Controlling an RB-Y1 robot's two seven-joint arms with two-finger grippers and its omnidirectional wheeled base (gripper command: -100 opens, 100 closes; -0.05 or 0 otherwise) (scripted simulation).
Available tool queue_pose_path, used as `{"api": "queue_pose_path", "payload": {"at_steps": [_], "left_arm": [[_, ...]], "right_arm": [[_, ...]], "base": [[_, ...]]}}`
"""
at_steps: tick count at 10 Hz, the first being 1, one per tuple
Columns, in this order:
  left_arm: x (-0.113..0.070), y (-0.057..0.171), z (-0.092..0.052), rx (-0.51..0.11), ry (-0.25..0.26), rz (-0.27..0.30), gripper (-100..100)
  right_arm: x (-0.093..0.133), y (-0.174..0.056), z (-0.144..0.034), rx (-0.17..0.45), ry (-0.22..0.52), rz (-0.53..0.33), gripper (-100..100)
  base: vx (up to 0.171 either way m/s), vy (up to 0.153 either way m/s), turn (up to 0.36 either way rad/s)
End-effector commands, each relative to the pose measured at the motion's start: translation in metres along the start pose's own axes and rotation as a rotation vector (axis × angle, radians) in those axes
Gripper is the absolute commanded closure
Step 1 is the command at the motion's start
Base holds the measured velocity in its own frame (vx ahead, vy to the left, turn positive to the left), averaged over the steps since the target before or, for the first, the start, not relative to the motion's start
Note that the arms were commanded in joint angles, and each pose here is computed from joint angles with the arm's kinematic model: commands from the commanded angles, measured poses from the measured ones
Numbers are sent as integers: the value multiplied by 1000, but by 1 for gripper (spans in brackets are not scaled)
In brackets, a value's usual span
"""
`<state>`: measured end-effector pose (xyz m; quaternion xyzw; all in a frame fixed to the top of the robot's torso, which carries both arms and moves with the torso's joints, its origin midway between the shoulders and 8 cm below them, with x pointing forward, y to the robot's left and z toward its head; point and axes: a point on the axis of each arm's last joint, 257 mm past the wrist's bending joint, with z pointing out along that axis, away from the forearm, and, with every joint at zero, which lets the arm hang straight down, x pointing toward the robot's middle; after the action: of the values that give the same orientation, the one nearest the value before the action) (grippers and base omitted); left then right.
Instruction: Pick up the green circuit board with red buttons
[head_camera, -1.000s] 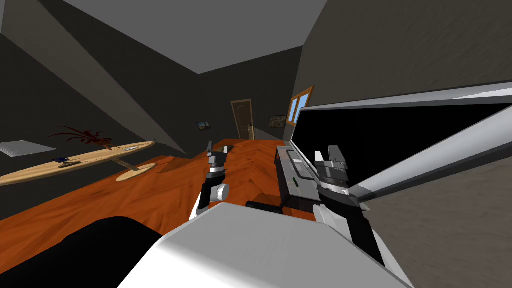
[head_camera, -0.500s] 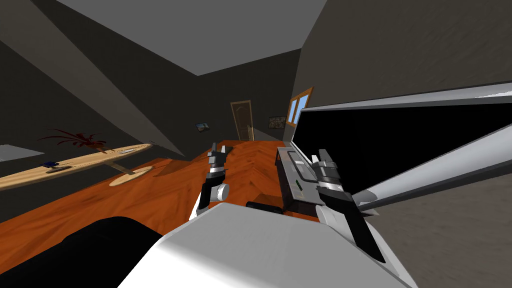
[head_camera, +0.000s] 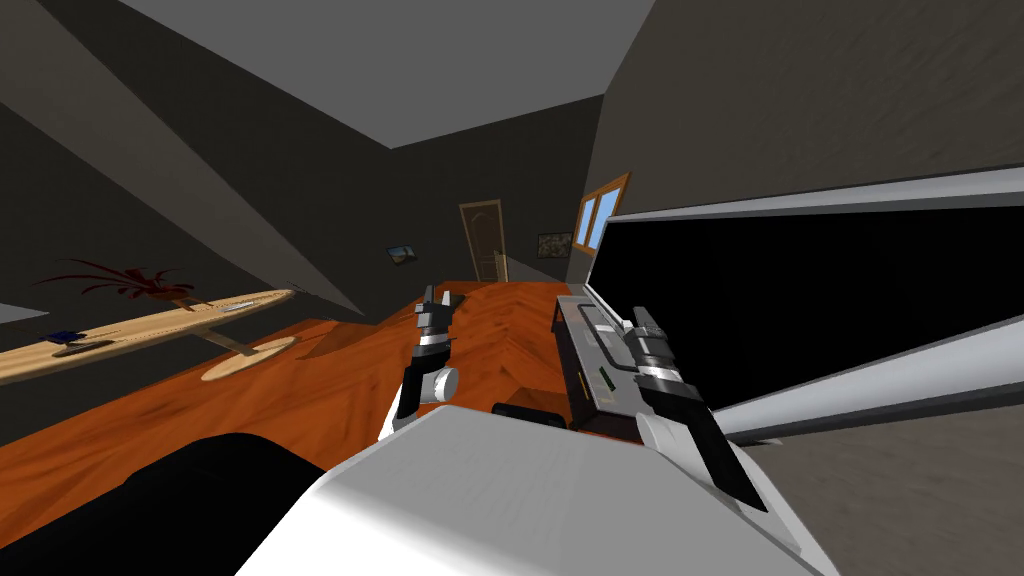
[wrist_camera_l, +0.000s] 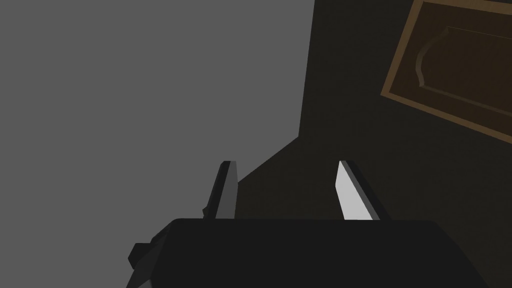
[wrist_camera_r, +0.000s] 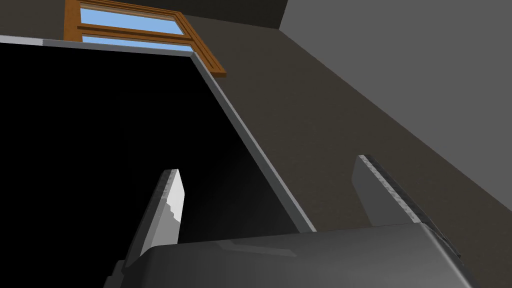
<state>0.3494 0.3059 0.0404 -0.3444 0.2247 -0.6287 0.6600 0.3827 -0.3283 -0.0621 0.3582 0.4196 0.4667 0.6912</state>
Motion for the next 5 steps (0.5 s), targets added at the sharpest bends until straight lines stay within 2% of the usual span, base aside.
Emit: {"api": "queue_pose_path", "payload": {"at_steps": [1, 2, 3, 4, 5], "left_arm": [[0, 0, 0, 0, 0, 0, 0], [0, 0, 0, 0, 0, 0, 0], [0, 0, 0, 0, 0, 0, 0], [0, 0, 0, 0, 0, 0, 0], [0, 0, 0, 0, 0, 0, 0]], "right_arm": [[-6, -25, 1, 67, -7, 14, -100], [-6, -26, 1, 74, -7, 14, -100], [-12, -46, -1, 125, -16, 27, -100], [-12, -48, -2, 134, -16, 27, -100], [-19, -70, -5, 196, -28, 43, -100]], "base": [[87, 80, -14], [55, 63, -19], [61, 59, -25], [60, 51, -18], [78, 61, -24]]}}
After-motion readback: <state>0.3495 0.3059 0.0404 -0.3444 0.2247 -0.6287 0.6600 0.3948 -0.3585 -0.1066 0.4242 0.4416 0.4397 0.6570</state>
